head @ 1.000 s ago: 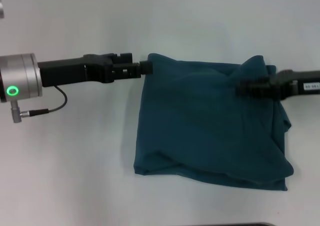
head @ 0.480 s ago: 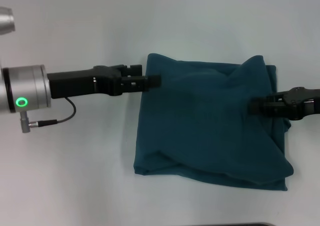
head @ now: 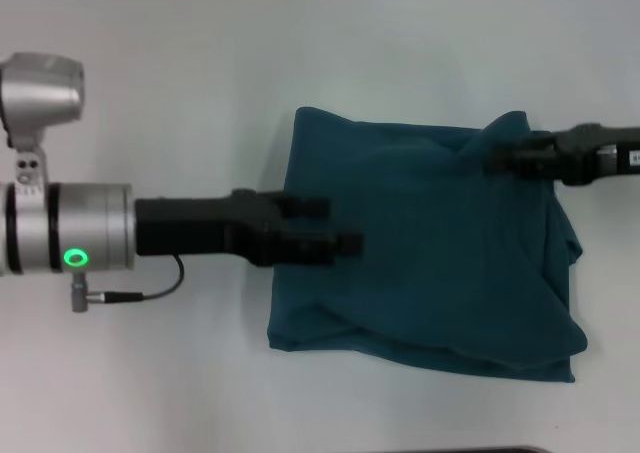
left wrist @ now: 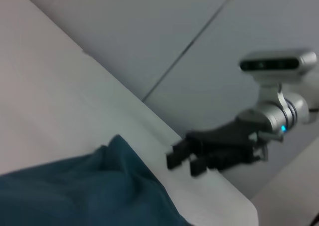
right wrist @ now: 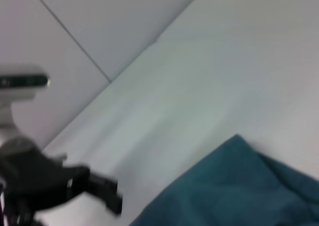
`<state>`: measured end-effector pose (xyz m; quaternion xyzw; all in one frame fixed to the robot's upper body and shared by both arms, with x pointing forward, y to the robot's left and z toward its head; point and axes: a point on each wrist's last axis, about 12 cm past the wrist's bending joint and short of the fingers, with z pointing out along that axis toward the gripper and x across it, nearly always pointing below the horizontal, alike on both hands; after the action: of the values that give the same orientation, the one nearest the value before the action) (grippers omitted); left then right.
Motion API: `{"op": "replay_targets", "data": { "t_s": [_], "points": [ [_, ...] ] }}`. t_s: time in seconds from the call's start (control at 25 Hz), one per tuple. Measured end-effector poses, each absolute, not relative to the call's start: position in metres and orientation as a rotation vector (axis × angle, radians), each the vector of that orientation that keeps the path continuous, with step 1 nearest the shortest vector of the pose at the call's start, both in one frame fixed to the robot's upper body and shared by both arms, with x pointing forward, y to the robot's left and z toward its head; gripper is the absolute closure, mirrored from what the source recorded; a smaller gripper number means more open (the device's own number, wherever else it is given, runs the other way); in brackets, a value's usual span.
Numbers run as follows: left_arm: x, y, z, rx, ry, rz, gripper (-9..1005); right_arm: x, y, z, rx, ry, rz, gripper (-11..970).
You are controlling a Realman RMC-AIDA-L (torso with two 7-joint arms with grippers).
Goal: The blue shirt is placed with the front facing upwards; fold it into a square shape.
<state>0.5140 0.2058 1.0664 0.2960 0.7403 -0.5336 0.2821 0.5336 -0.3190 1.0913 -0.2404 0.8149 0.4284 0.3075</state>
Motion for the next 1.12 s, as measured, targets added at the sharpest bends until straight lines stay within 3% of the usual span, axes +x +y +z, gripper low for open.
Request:
{"op": "replay_targets", "data": {
  "t_s": [0.64, 1.12],
  "points": [
    [0.506, 0.186, 1.048, 0.869, 2.035, -1.448, 75, 0.574, -0.281, 1.095, -0.614, 2.132, 1.018, 586],
    [0.498, 0.176, 1.035, 0.941, 2.107, -1.451, 79, 0.581, -0.273, 1.096, -0.614, 2.128, 0.995, 586]
  ]
}}
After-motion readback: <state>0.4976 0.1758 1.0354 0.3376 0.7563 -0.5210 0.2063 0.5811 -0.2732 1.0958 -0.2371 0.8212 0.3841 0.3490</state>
